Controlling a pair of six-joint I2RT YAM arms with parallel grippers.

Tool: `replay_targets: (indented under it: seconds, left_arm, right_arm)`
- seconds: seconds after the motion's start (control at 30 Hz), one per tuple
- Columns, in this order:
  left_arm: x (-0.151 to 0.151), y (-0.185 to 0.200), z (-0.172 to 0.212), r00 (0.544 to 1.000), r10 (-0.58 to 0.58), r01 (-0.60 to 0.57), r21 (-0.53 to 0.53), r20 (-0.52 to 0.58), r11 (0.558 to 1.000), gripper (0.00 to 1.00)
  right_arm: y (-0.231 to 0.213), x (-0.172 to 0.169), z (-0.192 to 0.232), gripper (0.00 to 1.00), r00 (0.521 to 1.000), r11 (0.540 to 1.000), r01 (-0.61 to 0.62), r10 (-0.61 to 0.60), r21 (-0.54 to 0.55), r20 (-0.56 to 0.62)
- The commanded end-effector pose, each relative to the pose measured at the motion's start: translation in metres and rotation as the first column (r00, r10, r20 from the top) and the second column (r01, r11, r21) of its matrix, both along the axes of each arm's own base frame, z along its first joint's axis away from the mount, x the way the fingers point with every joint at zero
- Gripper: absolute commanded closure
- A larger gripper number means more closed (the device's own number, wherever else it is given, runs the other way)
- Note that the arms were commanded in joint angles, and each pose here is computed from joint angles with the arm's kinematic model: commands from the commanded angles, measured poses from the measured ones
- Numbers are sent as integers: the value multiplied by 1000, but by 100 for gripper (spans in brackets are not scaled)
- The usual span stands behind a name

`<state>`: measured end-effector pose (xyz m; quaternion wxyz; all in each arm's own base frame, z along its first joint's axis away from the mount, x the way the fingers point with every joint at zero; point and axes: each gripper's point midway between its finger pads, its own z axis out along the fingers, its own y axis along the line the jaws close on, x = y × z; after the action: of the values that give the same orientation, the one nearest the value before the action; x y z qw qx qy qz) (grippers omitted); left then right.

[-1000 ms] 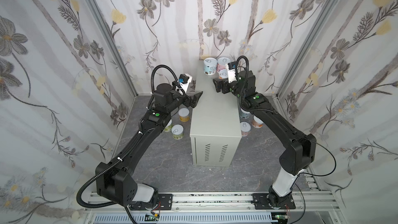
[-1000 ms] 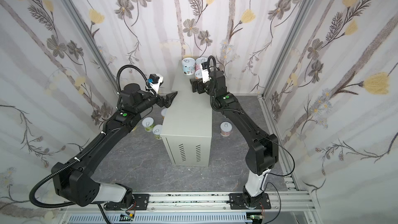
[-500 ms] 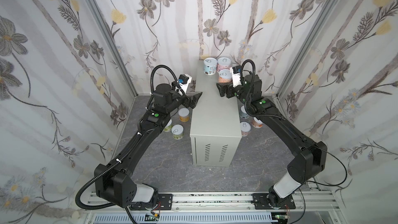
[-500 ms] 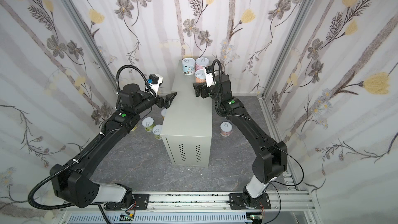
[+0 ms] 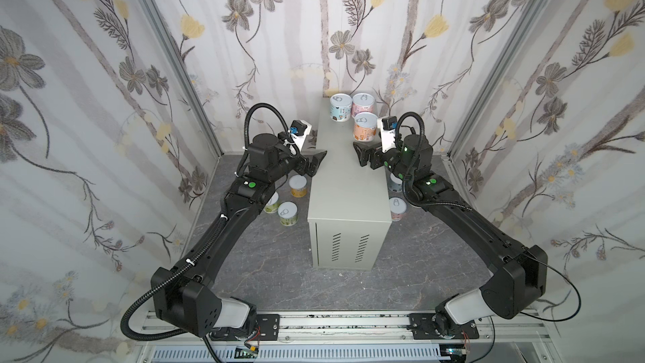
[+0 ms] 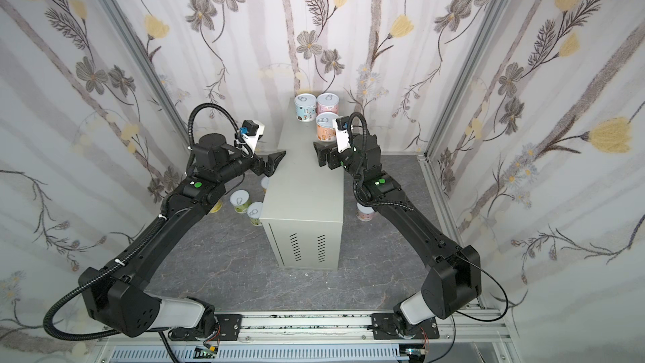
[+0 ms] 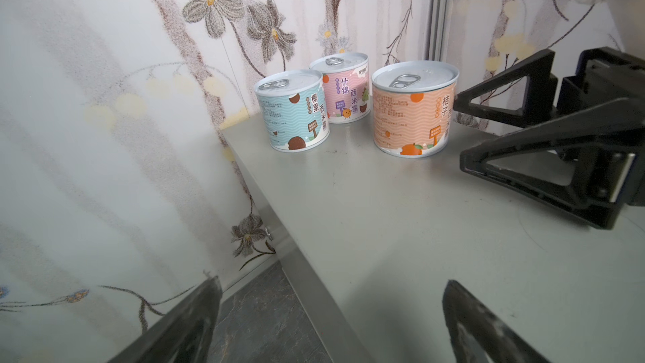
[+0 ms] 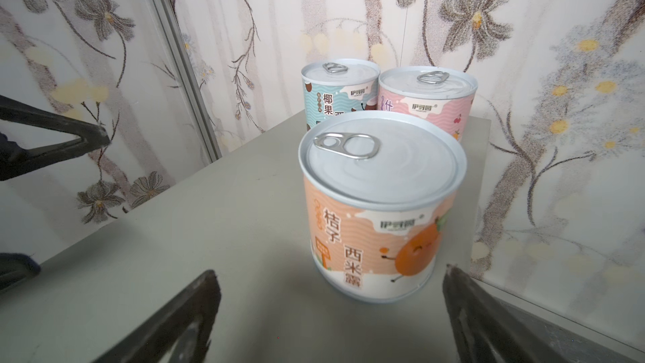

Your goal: Place and organize the canned foods onto the counter

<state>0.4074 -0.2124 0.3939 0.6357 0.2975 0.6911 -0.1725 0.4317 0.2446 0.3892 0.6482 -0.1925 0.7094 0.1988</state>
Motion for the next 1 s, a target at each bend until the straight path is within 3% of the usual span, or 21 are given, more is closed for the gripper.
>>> replay_targets:
  seconds: [0.0, 0.3, 0.97]
  left_arm:
    - [1, 0, 3, 1000, 0, 0, 14, 13, 1000, 0]
    - [3, 1, 3, 1000, 6, -6, 19, 13, 1000, 0]
    - [6, 0, 0, 1000, 6, -6, 25, 10, 1000, 0]
  right_arm:
    - [-4, 2, 15, 1, 997, 1000, 24, -25, 5, 67]
    - [-2, 7, 15, 12, 996, 1000, 29, -29, -5, 89]
    - [0, 21, 24, 20, 992, 999, 35, -34, -1, 118]
